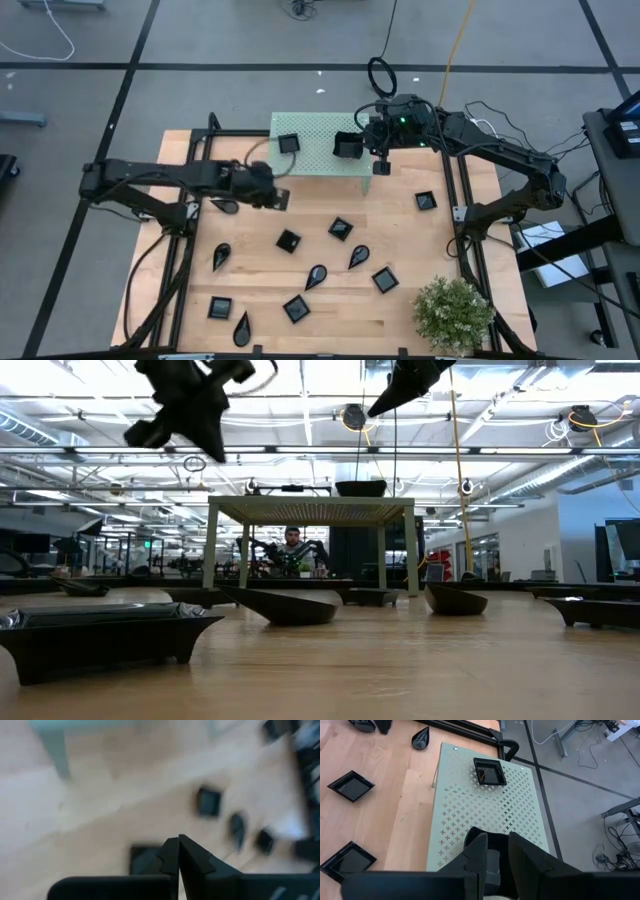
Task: Pick & Place Mini shaped plates
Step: Stack the black square plate on top of the other black square plate on the shelf
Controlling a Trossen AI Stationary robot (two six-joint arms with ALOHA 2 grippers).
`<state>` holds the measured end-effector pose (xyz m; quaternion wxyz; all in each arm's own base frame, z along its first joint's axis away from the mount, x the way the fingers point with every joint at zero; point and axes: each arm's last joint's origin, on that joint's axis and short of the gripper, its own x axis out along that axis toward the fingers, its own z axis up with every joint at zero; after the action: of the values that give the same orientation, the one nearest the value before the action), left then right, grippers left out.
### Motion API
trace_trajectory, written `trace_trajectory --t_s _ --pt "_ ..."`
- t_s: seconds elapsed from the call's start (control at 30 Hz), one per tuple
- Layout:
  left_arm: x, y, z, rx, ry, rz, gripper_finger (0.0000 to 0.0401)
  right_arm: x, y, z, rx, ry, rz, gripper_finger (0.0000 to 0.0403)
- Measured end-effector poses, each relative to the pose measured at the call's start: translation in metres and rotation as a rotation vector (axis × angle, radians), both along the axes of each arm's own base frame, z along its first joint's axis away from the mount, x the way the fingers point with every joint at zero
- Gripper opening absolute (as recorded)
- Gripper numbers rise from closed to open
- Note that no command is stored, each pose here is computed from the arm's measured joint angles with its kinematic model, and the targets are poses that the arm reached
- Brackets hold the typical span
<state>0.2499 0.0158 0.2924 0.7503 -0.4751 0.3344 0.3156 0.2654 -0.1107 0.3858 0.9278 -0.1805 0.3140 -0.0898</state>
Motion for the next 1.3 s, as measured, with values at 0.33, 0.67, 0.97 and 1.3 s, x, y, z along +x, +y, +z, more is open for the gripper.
trace_trajectory --t_s 0.33,0.67,0.97,1.3 --pt "0.006 -0.006 -0.016 -0.009 0.111 -0.043 0.0039 -0.001 0.000 -0.001 0.007 0.009 -0.001 0.0066" --pt "0.041 -0.013 -0.086 -0.155 0.416 -0.218 0.0159 -0.001 0.000 -0.001 0.006 0.014 0.000 0.0066" --pt "0.063 -0.016 -0.147 -0.247 0.556 -0.330 0.0173 -0.002 0.001 -0.002 0.012 0.027 0.000 0.0066" --pt "0.074 -0.017 -0.158 -0.268 0.490 -0.415 0.0080 -0.003 0.001 -0.004 0.023 0.049 -0.001 0.0066"
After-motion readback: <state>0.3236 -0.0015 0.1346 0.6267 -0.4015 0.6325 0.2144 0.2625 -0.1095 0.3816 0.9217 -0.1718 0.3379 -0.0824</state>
